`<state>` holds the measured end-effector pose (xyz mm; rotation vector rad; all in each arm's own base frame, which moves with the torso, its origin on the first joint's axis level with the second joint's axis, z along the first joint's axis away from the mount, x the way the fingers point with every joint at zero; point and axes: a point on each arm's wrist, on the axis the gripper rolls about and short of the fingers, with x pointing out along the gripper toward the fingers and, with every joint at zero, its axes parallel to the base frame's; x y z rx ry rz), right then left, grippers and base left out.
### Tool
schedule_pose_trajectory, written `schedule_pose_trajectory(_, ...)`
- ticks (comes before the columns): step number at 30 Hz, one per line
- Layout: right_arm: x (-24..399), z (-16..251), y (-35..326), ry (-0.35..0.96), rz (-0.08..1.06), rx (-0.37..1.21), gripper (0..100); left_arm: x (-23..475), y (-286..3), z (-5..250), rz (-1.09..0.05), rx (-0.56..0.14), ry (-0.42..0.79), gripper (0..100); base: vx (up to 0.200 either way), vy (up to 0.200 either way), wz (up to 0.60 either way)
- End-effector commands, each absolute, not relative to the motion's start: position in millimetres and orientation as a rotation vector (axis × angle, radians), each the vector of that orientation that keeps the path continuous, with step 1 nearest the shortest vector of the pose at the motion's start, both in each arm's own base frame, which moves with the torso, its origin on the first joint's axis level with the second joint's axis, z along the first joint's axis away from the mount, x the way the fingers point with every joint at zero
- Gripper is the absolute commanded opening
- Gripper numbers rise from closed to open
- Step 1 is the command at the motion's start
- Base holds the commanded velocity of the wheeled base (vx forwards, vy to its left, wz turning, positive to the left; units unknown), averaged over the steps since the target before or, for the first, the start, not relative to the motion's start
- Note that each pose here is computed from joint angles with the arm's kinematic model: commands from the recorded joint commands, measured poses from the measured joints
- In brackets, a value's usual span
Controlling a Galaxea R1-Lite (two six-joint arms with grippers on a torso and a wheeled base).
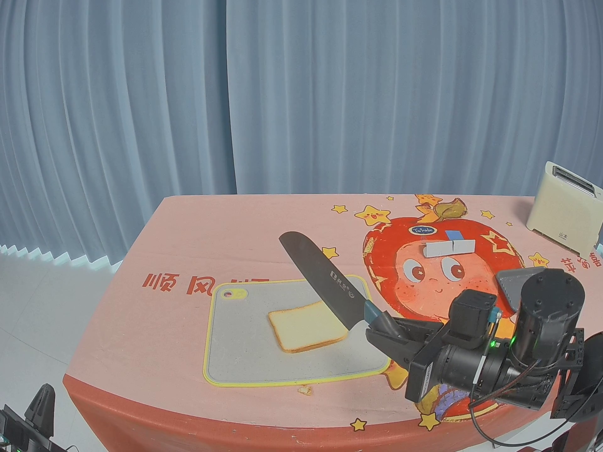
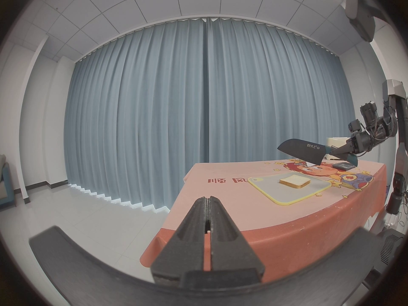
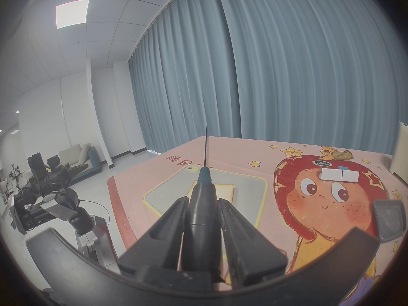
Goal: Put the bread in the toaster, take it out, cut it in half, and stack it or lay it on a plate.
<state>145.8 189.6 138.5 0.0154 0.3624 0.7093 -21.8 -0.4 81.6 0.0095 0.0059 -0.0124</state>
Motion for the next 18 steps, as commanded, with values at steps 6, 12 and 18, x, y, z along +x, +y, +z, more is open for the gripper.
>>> schedule_pose_trajectory(6,145,140,188,0.362,0.706,0.016,0,-20,-1,77,-0.016,0.014,0.024,0,0.0,0.0,0.0)
schedule_pose_trajectory(12,148,138,188,0.366,0.696,0.015,0,-21,-1,92,-0.021,-0.009,-0.121,0,0.0,0.0,0.0)
schedule_pose_trajectory(18,148,141,187,0.357,0.694,0.018,0,-22,-1,93,-0.028,0.013,-0.131,0,0.0,0.0,0.0)
